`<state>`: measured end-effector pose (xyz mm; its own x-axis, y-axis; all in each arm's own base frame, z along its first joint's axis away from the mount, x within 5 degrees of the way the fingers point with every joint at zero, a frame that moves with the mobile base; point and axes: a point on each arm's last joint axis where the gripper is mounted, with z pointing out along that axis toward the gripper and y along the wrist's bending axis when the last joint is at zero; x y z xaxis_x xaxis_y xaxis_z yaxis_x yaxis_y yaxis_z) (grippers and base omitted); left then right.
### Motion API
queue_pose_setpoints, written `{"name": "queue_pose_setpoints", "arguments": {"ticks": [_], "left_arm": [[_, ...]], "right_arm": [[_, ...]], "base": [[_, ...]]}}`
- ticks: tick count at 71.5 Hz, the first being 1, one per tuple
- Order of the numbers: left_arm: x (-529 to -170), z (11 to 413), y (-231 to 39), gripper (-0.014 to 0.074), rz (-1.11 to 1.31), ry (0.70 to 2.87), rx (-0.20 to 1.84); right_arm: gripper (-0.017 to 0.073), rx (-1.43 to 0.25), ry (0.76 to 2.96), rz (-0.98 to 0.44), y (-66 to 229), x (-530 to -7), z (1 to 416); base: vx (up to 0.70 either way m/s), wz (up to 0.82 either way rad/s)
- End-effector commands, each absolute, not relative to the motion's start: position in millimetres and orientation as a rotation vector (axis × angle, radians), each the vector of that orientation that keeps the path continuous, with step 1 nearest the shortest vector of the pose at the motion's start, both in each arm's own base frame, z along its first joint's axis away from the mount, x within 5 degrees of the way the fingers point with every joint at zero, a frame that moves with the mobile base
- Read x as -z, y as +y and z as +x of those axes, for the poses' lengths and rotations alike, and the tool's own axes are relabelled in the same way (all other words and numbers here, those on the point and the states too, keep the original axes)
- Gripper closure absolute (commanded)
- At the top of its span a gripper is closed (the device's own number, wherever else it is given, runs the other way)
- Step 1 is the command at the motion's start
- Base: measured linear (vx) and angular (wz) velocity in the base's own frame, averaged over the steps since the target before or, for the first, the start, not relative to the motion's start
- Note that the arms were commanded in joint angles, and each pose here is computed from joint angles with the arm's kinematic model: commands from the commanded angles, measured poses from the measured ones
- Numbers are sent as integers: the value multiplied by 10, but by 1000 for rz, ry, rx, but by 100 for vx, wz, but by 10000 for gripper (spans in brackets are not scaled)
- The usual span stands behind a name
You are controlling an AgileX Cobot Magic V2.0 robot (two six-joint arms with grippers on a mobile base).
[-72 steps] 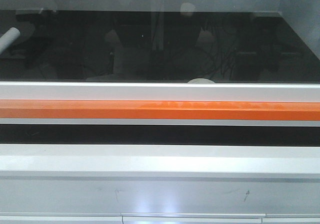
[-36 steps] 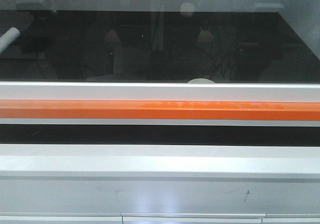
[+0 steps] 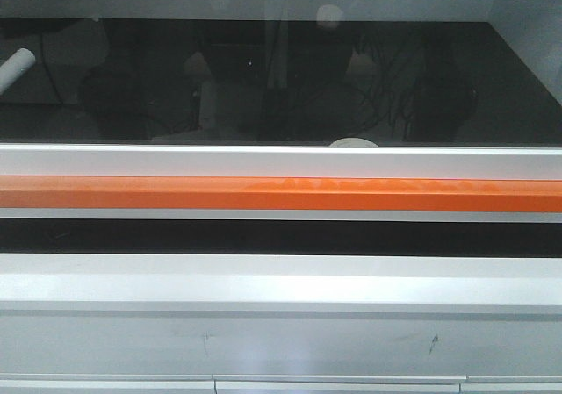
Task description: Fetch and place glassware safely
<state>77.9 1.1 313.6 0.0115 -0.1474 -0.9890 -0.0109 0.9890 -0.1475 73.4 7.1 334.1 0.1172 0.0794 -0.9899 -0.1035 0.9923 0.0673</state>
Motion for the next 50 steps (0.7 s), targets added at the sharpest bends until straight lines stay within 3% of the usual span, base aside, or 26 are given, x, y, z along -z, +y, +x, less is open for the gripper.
{"name": "queue_pose_setpoints", "arguments": {"ticks": [1,28,41,50], "left_arm": [[-3258,829,-18,601,-97,1524,137],[-3283,859,-55,601,-61,1503,169],[-3129,1056,-73,601,-64,1663,161],[-2965,1130,-80,601,-59,1730,152]], "right_arm": [[563,-126,1419,-15,75,-3477,864],[563,-123,1436,-13,87,-3457,1034],[563,-114,1584,-23,102,-3286,1170],[563,-116,1547,-12,98,-3066,1193]], "base": [[0,0],[0,0],[0,0],[0,0]]}}
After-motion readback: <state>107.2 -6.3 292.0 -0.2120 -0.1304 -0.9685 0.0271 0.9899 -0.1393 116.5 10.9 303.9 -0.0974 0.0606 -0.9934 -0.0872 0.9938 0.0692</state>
